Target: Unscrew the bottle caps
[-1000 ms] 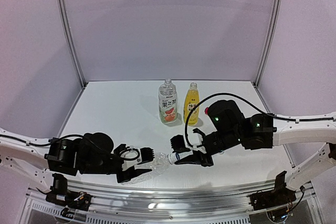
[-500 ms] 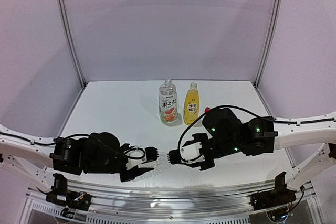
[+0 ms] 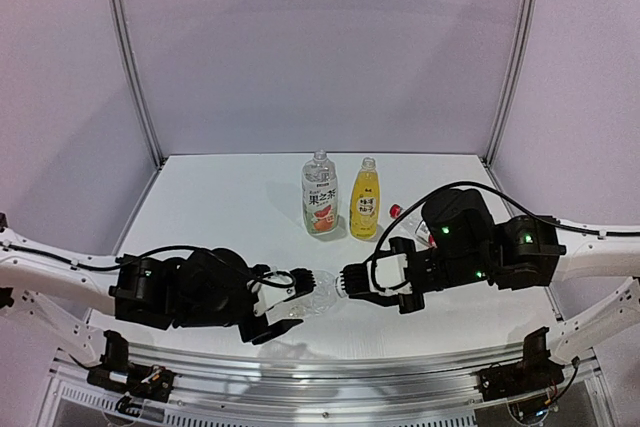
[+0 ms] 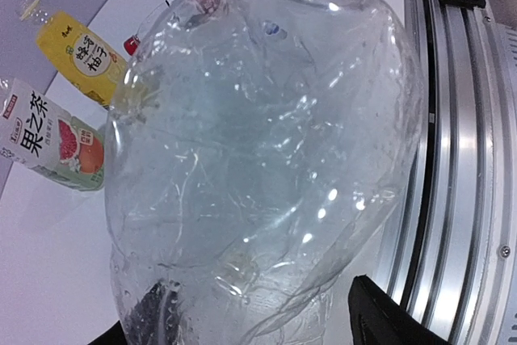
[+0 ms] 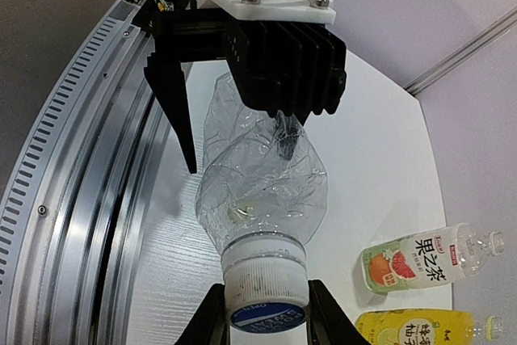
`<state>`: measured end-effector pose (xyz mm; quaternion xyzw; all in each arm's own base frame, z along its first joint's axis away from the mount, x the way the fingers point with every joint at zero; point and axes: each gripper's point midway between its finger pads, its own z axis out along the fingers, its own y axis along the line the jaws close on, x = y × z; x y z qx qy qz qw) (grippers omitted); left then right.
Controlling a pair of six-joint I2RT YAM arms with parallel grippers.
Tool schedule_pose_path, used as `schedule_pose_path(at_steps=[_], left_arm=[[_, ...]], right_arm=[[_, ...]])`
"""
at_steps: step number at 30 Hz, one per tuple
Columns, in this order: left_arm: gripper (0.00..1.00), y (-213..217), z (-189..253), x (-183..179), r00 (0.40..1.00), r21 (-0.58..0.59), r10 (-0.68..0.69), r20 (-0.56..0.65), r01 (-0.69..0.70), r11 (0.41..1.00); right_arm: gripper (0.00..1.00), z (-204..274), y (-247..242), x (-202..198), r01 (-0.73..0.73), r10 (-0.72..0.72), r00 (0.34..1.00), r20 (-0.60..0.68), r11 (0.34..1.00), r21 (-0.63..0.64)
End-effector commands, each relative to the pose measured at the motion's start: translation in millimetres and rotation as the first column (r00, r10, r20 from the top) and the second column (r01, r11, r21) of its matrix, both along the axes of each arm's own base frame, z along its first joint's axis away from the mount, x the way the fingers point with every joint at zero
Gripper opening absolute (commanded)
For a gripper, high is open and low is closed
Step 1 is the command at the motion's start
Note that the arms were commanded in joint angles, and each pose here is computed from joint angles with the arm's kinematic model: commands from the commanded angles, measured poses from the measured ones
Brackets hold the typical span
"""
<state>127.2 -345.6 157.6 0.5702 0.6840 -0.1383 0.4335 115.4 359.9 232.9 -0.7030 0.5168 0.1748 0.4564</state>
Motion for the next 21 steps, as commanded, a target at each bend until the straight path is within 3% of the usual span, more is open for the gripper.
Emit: schedule_pose_path(at_steps=[1, 4, 6, 13, 15, 21], left_arm=[[0.71, 10, -11, 0, 0.999, 0.019, 0.024, -0.042, -0.023, 1.0], [0.68, 10, -9, -2, 0.997, -0.002, 0.0, -0.075, 0.0, 1.0], [0.56, 8, -11, -5, 0.996, -0.003, -0.022, -0.09, 0.022, 1.0], [0.01, 7, -20, -7, 0.992, 0.032, -0.044, -0.115, 0.048, 0.998], [0.0, 7, -21, -9, 0.991, 0.028, -0.05, -0.121, 0.054, 0.998], [0.0, 9, -8, -19, 0.987, -0.049, -0.101, -0.129, 0.095, 0.994]], right_arm=[[0.0, -4, 5, 8, 0.034, -0.034, 0.999, 0.0, 0.999, 0.001], [0.0, -10, 6, 6, 0.016, -0.016, 1.0, -0.004, 1.0, -0.011], [0.0, -9, 7, 5, 0.01, -0.01, 1.0, 0.001, 1.0, -0.003], [0.03, -6, 7, 1, -0.004, 0.004, 1.0, -0.015, 1.0, 0.014], [0.05, -13, 6, -1, -0.019, 0.019, 0.999, 0.032, 1.0, -0.012], [0.22, -45, -4, 15, 0.091, -0.018, 0.941, 0.338, 0.975, -0.203]])
